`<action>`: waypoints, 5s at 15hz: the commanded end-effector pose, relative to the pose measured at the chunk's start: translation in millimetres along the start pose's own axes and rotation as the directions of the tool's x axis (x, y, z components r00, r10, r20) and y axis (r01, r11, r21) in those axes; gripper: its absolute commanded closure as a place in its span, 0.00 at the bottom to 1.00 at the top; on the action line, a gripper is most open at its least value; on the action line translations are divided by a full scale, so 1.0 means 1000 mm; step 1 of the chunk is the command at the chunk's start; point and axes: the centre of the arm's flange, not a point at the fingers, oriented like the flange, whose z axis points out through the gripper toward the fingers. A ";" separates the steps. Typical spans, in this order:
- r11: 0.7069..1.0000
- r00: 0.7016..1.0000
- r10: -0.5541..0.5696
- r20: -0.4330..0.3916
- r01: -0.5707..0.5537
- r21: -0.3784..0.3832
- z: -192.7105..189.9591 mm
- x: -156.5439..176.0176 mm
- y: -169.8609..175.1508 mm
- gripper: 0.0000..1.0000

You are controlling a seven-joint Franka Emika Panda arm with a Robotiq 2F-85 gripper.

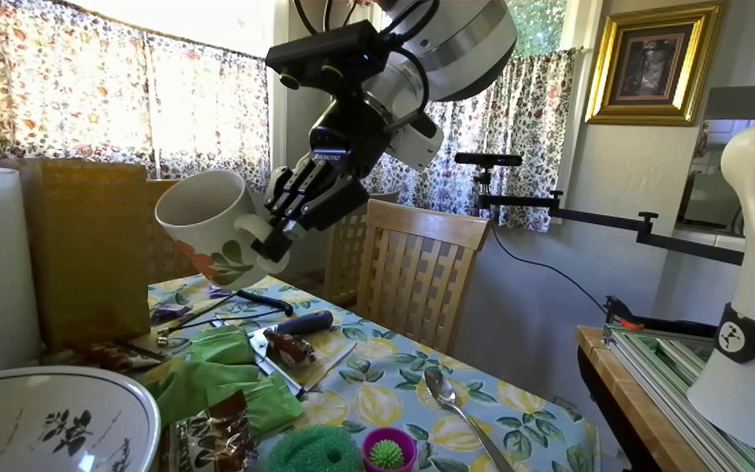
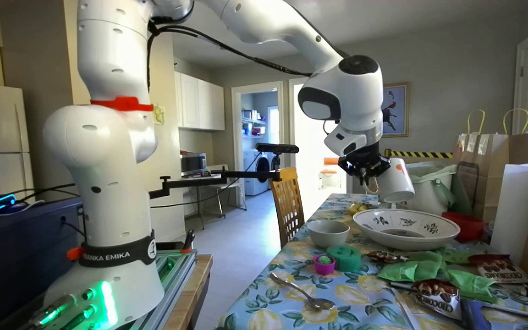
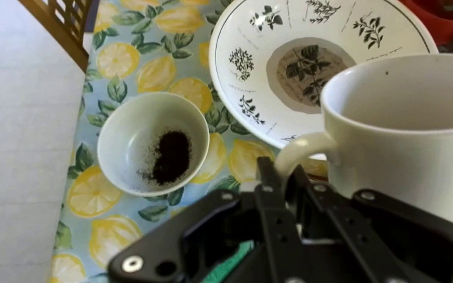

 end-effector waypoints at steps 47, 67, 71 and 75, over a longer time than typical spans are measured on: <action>0.922 0.856 0.384 0.346 -0.376 -0.093 0.061 0.250 0.070 0.97; 0.918 0.897 0.388 0.211 -0.396 -0.005 0.031 0.261 0.062 0.00; 0.902 0.897 0.430 0.105 -0.432 -0.003 -0.002 0.241 0.058 0.00; 0.898 0.898 0.431 -0.087 -0.436 -0.058 -0.040 0.196 0.055 0.00</action>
